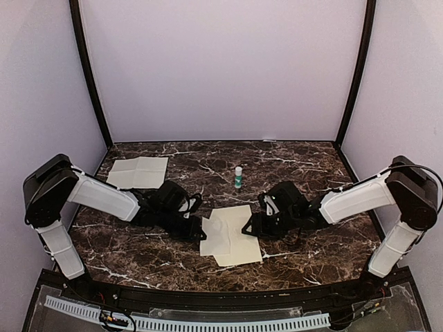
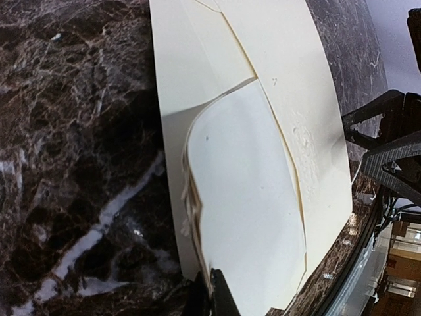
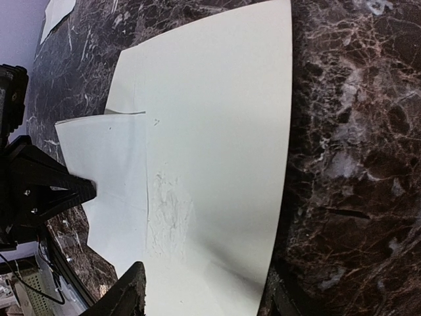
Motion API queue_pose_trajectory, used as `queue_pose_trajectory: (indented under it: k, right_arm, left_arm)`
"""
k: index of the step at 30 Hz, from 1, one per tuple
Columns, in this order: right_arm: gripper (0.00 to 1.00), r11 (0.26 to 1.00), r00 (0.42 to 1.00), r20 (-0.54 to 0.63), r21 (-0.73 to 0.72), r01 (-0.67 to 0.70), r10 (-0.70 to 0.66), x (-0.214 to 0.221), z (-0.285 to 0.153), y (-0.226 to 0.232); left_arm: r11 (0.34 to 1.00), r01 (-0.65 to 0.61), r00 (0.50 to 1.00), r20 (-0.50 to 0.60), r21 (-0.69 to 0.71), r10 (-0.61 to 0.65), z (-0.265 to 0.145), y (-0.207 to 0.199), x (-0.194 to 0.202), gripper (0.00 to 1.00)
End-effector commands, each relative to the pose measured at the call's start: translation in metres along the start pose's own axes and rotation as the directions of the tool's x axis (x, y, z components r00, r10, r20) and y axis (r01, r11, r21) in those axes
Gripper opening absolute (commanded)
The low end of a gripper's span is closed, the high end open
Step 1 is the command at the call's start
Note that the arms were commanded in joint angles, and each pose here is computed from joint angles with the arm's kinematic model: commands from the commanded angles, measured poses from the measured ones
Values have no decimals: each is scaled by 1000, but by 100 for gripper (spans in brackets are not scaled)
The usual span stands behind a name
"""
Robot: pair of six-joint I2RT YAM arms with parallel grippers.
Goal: Place the letter into the envelope and seal it
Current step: Place the letter in the envelope.
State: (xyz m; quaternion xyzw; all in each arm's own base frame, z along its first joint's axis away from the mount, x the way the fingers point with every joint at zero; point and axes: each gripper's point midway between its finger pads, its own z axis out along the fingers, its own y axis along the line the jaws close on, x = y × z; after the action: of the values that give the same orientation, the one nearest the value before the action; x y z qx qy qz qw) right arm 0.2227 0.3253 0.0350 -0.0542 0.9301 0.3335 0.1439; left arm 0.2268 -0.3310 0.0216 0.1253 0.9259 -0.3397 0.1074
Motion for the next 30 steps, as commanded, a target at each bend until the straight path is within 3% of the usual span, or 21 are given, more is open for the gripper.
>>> queue_pose_trajectory:
  k: [1, 30]
  right_arm:
    - [58, 1000, 1000, -12, -18, 13, -13, 1, 5, 8]
    - [57, 999, 999, -47, -35, 24, -26, 6, 19, 16]
  left_arm:
    - [1000, 6, 1000, -3, 21, -6, 2, -5, -4, 0]
    - [990, 46, 999, 12, 130, -48, 8, -26, -14, 0]
